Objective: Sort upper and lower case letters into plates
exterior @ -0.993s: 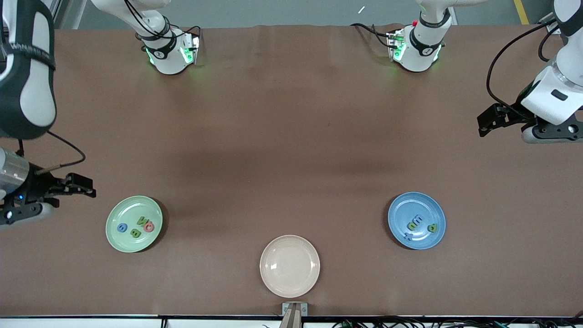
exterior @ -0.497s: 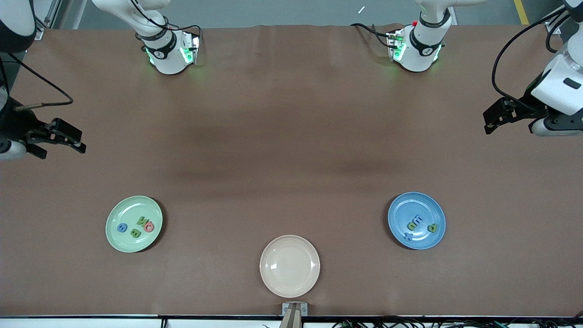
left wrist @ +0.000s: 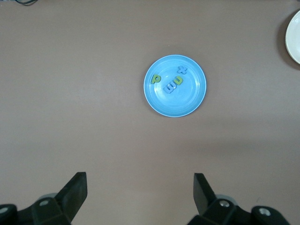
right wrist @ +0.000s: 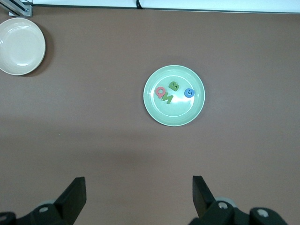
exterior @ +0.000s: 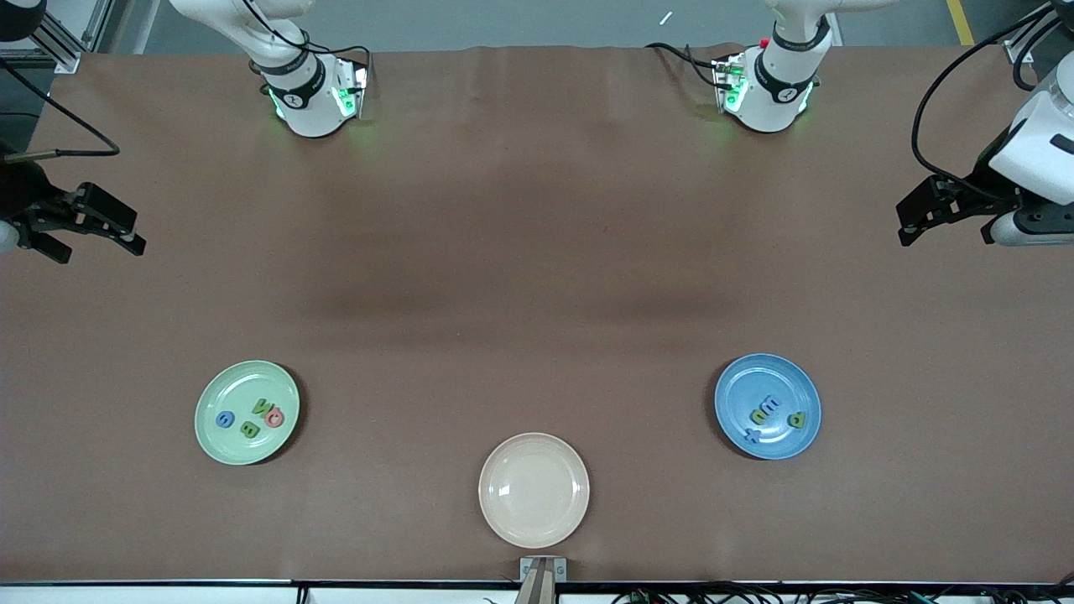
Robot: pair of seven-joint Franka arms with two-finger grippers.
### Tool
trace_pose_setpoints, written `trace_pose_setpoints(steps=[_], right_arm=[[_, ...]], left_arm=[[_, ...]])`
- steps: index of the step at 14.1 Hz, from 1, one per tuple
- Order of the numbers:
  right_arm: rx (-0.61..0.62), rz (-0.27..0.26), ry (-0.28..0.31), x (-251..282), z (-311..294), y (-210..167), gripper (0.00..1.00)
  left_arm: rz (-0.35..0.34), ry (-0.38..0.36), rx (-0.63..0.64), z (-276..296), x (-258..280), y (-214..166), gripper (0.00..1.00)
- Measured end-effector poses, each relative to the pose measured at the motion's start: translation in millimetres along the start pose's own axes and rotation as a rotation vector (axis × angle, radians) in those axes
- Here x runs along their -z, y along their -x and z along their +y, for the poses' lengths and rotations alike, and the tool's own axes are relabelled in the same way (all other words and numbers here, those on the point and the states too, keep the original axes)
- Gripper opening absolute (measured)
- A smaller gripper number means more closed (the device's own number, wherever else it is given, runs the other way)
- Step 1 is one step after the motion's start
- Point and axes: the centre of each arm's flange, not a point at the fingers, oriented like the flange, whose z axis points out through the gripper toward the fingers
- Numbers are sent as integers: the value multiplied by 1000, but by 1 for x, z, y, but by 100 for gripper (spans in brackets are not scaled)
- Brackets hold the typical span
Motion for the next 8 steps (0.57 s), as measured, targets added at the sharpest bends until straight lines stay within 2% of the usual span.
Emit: trace_pose_setpoints(steps=[5,8], right_arm=[[-12,-17,6,5,6,7,100],[-5,-30,36,4,6,8,100]], left_arm=[[-5,-1,0,0,0,1,100],[-5,-1,0,0,0,1,100]])
